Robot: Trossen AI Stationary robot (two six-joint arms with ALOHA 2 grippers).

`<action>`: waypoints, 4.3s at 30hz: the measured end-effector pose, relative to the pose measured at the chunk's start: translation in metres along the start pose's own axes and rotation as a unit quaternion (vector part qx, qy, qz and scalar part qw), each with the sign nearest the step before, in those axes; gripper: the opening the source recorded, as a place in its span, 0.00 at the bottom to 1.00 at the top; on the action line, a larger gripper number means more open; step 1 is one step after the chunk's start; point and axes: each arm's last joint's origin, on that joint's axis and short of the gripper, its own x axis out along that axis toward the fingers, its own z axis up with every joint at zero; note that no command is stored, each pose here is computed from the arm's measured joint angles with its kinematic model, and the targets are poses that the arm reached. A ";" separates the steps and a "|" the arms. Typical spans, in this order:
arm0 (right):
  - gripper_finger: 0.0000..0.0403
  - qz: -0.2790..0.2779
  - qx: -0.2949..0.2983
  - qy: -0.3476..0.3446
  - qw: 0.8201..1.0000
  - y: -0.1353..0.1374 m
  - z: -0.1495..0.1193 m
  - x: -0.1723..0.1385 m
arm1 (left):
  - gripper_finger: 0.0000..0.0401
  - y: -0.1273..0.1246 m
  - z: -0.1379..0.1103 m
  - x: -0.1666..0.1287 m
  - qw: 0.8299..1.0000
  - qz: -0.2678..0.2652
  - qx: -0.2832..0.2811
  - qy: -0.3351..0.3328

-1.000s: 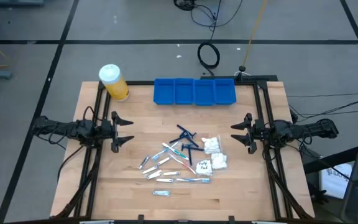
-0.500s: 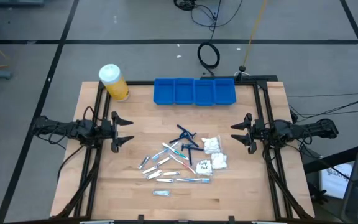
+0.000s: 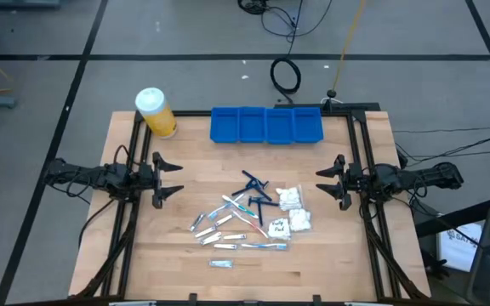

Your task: Pick & Place Travel size toiletries

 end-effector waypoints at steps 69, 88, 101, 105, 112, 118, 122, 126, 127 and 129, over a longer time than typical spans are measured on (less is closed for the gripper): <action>0.50 0.054 0.053 -0.068 0.995 0.005 0.015 0.000 | 0.77 0.000 0.000 0.000 1.000 0.000 0.000 0.000; 0.70 -0.094 -0.070 0.273 0.955 0.020 -0.016 0.073 | 0.77 0.000 0.000 0.000 1.000 0.000 0.000 0.000; 0.68 -0.101 -0.111 0.393 0.907 0.003 -0.058 0.113 | 0.77 0.000 0.000 0.000 1.000 0.000 0.000 0.000; 0.67 -0.081 -0.074 0.417 0.902 0.002 -0.066 0.114 | 0.77 0.000 0.000 0.000 1.000 0.000 0.000 0.000; 0.56 -0.083 -0.073 0.423 0.899 0.001 -0.069 0.114 | 0.77 0.000 0.000 0.000 1.000 0.000 0.000 0.000; 0.38 -0.076 -0.079 0.414 0.904 0.002 -0.064 0.113 | 0.77 0.000 0.000 0.000 1.000 0.000 0.000 0.000; 0.26 -0.073 -0.080 0.398 0.911 0.002 -0.058 0.114 | 0.77 0.000 0.000 0.000 1.000 0.000 0.000 0.000; 0.16 -0.076 -0.083 0.380 0.918 -0.001 -0.050 0.114 | 0.77 0.000 0.000 0.000 1.000 0.000 0.000 0.000; 0.14 -0.078 -0.082 0.375 0.920 -0.001 -0.048 0.114 | 0.77 0.000 0.000 0.000 1.000 0.000 0.000 0.000; 0.10 -0.083 -0.078 0.362 0.925 -0.003 -0.043 0.114 | 0.77 0.000 0.000 0.000 1.000 0.000 0.000 0.000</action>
